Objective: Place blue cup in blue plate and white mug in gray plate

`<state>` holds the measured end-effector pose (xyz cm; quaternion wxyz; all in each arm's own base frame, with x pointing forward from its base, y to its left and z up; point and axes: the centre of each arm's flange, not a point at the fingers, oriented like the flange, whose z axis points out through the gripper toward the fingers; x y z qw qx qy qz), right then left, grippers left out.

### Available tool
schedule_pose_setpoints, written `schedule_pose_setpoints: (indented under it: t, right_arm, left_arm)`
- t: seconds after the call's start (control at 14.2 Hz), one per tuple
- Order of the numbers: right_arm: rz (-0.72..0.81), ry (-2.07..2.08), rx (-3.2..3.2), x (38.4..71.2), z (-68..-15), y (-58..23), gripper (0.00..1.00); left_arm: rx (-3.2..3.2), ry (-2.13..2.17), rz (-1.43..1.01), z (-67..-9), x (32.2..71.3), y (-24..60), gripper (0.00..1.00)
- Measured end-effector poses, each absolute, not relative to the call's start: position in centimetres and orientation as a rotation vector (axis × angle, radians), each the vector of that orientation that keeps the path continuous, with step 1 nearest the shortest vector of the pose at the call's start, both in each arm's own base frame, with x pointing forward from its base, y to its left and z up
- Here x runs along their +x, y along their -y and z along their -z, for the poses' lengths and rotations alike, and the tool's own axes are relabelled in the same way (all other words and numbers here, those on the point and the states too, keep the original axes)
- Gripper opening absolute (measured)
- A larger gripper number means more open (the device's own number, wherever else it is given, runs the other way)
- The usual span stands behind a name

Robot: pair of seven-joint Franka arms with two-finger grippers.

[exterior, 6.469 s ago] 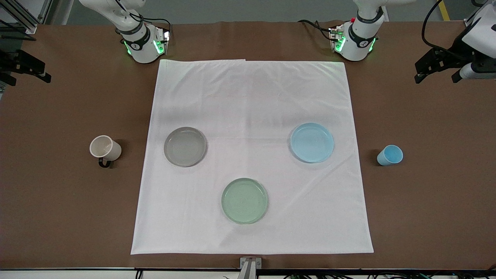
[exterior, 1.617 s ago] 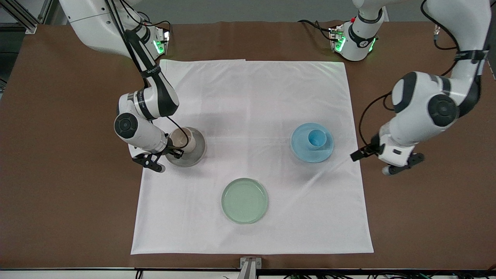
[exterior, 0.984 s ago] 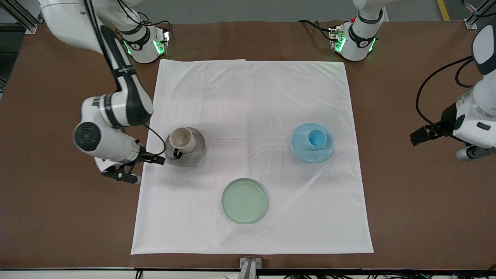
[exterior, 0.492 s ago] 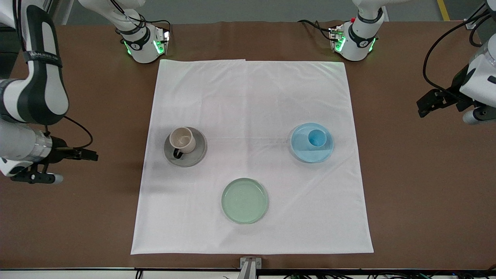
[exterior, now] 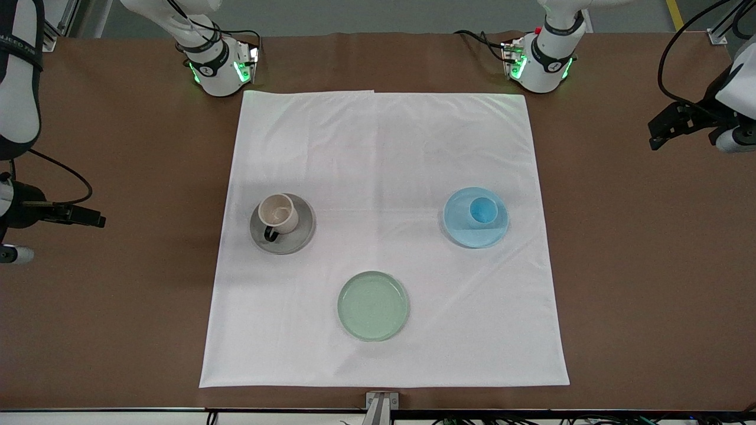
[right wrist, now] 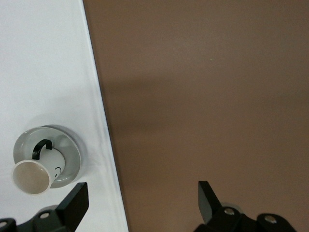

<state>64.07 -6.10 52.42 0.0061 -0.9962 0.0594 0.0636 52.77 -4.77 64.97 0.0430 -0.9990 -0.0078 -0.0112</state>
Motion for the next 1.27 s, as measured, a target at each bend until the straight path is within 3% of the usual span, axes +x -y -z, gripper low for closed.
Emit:
schedule_pose_setpoints:
  t: [0.21, 0.56, 1.27]
  right_arm:
    - [-0.291, -0.174, -3.105, 63.4, -52.4, 5.6, 1.0]
    - [-0.249, -0.177, -3.106, 62.0, -55.9, 5.7, 1.0]
    - [-0.133, -0.131, -3.111, 53.3, -63.2, 4.5, 1.0]
  left_arm:
    - [-3.068, 0.017, 0.036, -64.8, 52.2, 5.1, 1.0]
    - [-3.089, 0.008, 0.054, -64.9, 50.9, 5.6, 1.0]
    - [-3.125, -0.003, 0.023, -64.1, 50.6, 7.6, 1.0]
